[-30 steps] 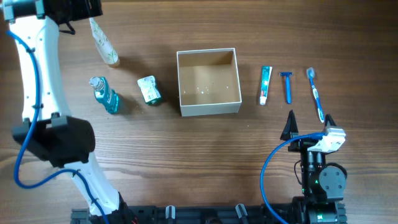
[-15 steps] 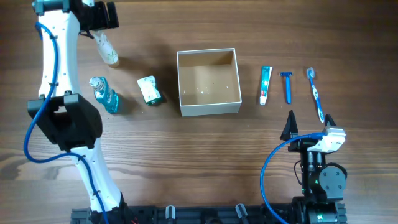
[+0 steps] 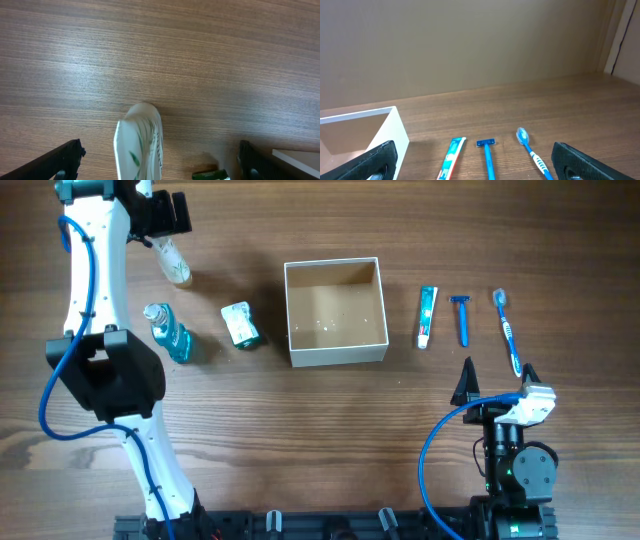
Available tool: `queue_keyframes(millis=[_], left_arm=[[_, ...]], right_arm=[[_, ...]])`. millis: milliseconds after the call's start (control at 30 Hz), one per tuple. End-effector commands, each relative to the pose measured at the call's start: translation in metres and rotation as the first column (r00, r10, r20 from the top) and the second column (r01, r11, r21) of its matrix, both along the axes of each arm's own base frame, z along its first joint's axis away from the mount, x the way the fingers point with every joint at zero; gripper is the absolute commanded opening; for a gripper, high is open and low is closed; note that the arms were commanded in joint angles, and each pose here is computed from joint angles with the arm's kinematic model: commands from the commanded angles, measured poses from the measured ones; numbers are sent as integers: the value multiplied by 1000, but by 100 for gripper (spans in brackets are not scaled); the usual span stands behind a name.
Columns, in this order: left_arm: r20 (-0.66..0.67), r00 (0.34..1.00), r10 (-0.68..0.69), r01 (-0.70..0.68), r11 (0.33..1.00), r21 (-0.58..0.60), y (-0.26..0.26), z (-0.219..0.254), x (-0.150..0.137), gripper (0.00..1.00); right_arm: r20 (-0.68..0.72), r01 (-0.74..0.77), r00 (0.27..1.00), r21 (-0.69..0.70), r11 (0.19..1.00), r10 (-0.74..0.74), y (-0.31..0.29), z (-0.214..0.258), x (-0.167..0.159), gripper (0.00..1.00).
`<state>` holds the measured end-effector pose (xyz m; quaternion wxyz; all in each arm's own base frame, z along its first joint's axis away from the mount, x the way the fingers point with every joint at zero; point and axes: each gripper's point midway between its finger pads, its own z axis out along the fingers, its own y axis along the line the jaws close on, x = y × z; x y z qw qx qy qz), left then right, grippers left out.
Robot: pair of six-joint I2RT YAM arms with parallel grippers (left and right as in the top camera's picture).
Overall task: Pack container
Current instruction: 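Reach the left gripper to the white shampoo tube and grasp it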
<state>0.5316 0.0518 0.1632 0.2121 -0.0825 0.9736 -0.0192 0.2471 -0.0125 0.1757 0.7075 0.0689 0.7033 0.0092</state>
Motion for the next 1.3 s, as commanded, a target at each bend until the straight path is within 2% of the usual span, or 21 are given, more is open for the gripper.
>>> queue_keyframes(millis=[0,233,267,367,600,633,733,900,1100,1267], left_arm=[[-28,999,21,-22,1000,-3,5,-15,2,100],[-41,999,22,-22,1000,-4,5,-17,0,98],[-41,999,22,-22,1000,-4,5,-17,0,94],[-42,999,22,-22,1000,-4,5,-17,0,71],[-50,999,22,-22,1000,-5,4,-18,-2,25],[-52,998,22,-22,1000,-5,4,-18,-3,22],[-56,998,22,-22,1000,-6,4,-18,-4,18],[-56,998,22,-22,1000,-6,4,-18,-4,4],[-28,999,16,-17,1000,-27,0,-8,-2,4],[93,995,35,-26,996,-90,-9,41,2,4]], right_arm=[[5,-3,1000,-3,1000,3,0,1,0,100],[5,-3,1000,-3,1000,3,0,1,0,100],[5,-3,1000,-3,1000,3,0,1,0,100],[5,-3,1000,-3,1000,3,0,1,0,100],[5,-3,1000,-3,1000,3,0,1,0,100],[5,-3,1000,-3,1000,3,0,1,0,100],[5,-3,1000,-3,1000,3,0,1,0,100],[5,-3,1000,-3,1000,3,0,1,0,100],[5,-3,1000,-3,1000,3,0,1,0,100],[5,-3,1000,-3,1000,3,0,1,0,100]])
